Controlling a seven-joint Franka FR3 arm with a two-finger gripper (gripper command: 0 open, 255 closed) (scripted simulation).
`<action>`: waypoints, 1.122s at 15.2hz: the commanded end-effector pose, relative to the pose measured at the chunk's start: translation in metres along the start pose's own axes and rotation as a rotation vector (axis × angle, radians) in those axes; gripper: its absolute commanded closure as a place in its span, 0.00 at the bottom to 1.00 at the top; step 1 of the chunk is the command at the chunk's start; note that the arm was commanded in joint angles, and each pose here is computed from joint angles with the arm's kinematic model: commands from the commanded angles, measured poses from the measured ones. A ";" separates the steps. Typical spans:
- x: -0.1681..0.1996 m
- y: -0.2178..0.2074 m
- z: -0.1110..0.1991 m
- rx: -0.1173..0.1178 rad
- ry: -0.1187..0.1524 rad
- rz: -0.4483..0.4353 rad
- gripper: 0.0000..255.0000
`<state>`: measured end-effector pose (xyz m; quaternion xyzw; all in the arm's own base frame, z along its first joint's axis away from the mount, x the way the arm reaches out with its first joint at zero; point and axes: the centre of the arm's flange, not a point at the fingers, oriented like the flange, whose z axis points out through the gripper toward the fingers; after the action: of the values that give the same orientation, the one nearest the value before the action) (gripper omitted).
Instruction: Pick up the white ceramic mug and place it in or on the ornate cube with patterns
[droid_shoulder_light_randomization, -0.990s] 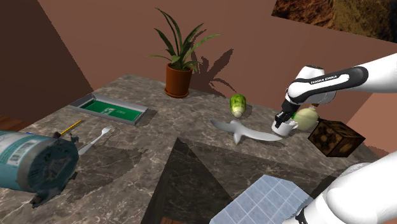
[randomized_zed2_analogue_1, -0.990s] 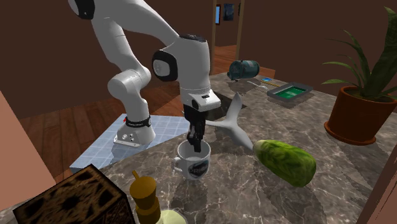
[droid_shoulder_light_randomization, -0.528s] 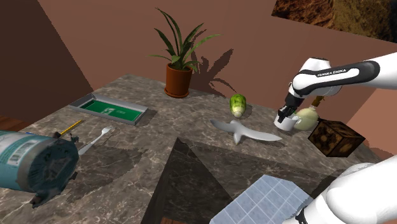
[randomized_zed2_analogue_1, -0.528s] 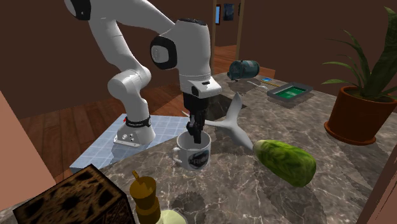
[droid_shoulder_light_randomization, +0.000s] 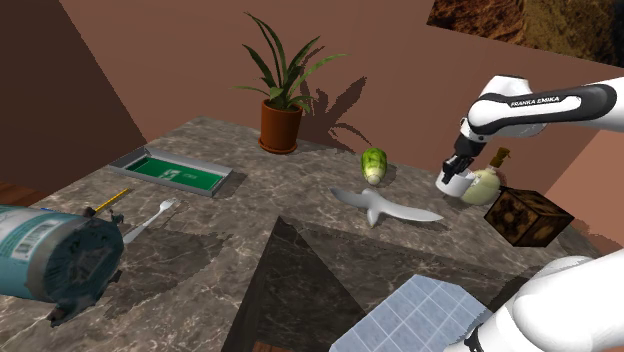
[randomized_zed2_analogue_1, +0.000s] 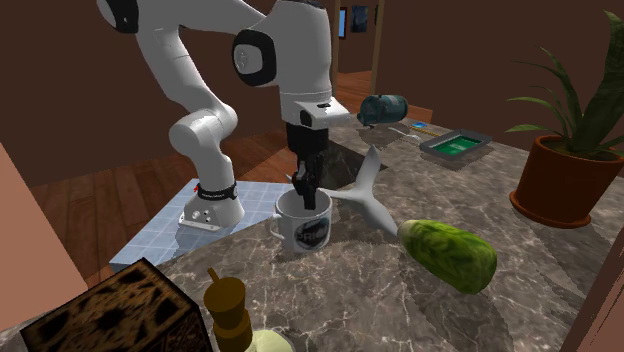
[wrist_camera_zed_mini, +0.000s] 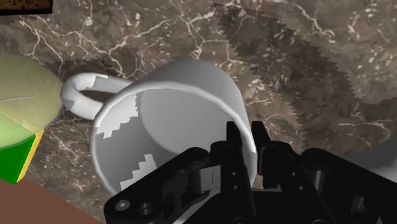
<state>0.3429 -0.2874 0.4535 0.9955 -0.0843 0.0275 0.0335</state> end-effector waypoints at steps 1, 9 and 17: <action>0.002 0.001 -0.012 0.000 0.000 0.000 1.00; 0.004 0.004 -0.054 0.000 0.000 0.000 1.00; 0.007 0.006 -0.096 0.000 0.000 0.000 1.00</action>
<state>0.3439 -0.2877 0.5451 0.9955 -0.0844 0.0275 0.0335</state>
